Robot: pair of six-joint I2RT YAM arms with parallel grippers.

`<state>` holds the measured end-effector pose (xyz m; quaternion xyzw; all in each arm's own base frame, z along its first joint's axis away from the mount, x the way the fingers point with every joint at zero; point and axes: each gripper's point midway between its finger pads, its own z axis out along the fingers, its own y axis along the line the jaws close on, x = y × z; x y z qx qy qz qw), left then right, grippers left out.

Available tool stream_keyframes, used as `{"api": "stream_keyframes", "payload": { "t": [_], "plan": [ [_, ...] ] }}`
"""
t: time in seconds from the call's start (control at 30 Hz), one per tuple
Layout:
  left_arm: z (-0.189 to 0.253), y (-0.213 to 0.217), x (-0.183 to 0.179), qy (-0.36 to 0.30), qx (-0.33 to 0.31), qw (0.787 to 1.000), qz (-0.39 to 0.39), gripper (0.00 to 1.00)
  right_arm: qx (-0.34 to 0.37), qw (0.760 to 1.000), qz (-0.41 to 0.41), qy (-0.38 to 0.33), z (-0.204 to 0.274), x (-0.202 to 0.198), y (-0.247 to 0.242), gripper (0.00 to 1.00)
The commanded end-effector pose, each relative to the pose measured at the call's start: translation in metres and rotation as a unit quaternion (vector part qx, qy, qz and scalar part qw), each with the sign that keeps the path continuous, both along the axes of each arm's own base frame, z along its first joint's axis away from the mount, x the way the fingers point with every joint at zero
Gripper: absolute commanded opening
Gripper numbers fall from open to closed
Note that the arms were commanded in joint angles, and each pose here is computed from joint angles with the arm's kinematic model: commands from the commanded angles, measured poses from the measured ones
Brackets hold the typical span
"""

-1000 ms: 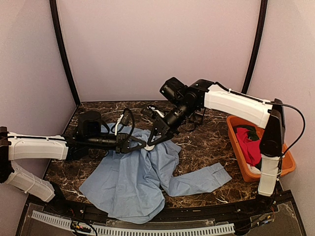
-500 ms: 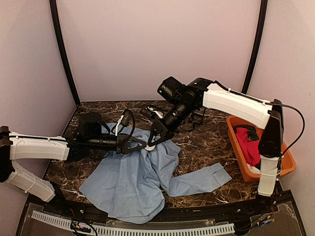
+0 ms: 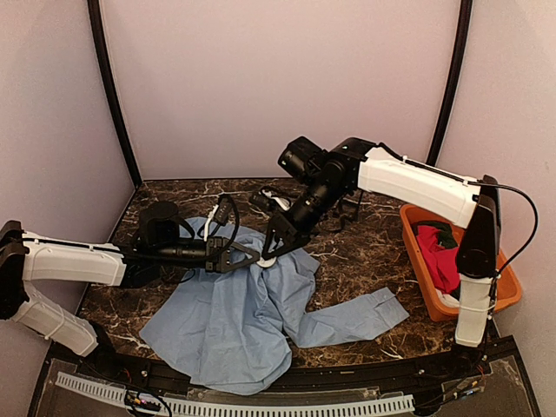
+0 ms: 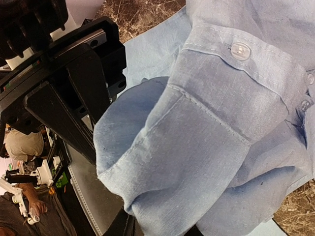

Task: Pin the brooch onto the clothing
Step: Pin the brooch onto the flattened clothing.

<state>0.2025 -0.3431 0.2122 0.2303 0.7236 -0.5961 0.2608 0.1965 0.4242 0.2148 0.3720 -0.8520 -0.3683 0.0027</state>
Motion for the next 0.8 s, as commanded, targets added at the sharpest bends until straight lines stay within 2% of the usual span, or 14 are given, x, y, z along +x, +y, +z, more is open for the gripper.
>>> {"api": "stream_keyframes", "payload": {
  "t": [0.0, 0.17, 0.5, 0.77],
  "plan": [
    [0.021, 0.001, -0.007, -0.036, -0.024, 0.999, -0.014, 0.01, -0.007, 1.0, -0.002, 0.016, -0.003, 0.0, -0.003, 0.23],
    [0.017, 0.003, -0.006, -0.037, -0.011, 0.999, -0.009, 0.01, 0.017, 0.999, 0.001, 0.036, 0.008, -0.005, 0.003, 0.26],
    [0.009, 0.005, -0.003, -0.041, 0.02, 0.999, 0.0, 0.01, -0.017, 1.0, -0.01, 0.024, -0.001, 0.0, -0.001, 0.26],
    [0.007, 0.005, -0.002, -0.039, 0.021, 0.999, 0.0, 0.01, -0.015, 0.999, 0.003, 0.034, -0.001, -0.007, 0.005, 0.26]
  ]
}}
